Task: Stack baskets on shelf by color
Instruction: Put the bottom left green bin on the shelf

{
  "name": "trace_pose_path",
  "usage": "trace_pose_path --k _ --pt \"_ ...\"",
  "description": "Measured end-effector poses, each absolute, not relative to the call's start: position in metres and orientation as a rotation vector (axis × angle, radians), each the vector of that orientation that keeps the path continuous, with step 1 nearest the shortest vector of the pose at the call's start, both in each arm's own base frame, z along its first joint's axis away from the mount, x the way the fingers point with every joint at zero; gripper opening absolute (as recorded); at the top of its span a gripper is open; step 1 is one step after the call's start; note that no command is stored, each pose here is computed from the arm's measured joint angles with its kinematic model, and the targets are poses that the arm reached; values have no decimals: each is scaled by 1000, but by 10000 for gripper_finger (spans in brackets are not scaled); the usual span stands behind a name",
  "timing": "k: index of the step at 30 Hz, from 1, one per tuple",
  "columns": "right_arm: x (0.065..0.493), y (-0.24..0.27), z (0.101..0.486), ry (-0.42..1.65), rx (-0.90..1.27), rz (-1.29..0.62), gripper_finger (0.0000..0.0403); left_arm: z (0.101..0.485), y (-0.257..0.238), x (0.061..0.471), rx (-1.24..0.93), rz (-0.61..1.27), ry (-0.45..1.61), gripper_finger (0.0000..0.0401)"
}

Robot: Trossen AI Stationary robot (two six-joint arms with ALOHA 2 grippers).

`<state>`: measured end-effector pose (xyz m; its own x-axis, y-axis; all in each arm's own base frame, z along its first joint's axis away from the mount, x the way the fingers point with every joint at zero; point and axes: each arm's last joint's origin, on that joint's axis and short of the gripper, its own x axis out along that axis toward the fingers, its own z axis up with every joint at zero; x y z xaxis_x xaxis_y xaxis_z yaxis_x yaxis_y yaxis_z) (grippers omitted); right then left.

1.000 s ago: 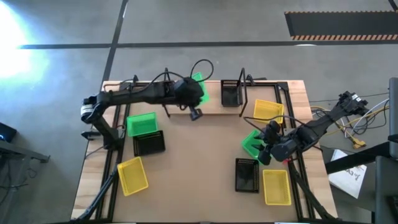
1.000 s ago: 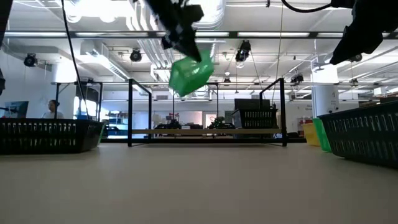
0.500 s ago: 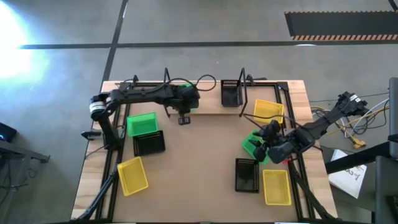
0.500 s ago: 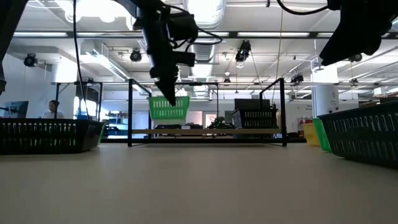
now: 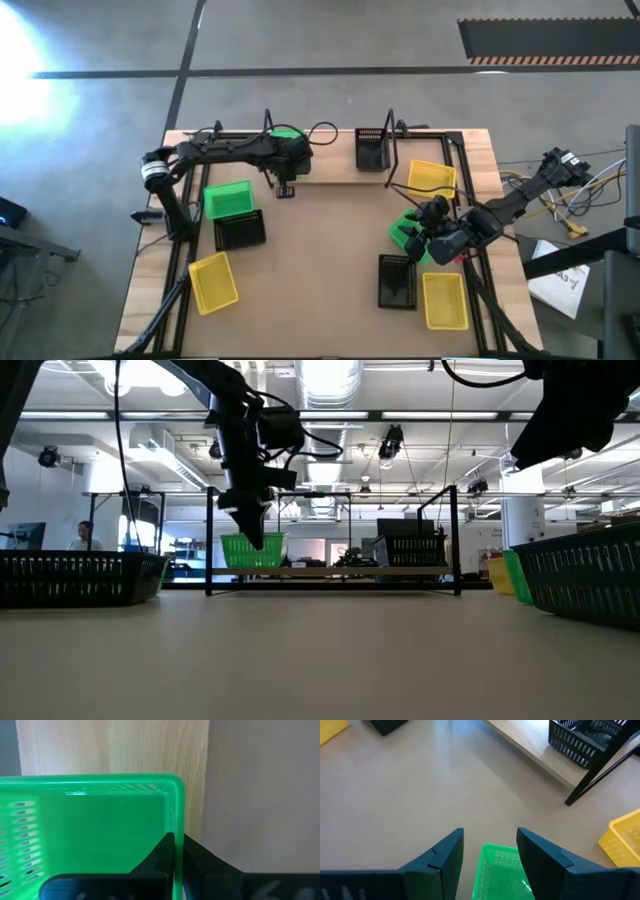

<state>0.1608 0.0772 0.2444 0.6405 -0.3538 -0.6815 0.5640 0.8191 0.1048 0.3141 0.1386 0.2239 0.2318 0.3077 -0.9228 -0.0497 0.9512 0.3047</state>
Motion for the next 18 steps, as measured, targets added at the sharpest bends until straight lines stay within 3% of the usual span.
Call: trace_pose_path --k 11,18 --pt "162 78 245 695 339 -522 176 225 143 312 295 286 1339 4" --pt "162 78 245 691 343 -520 176 225 142 311 295 288 1343 49"
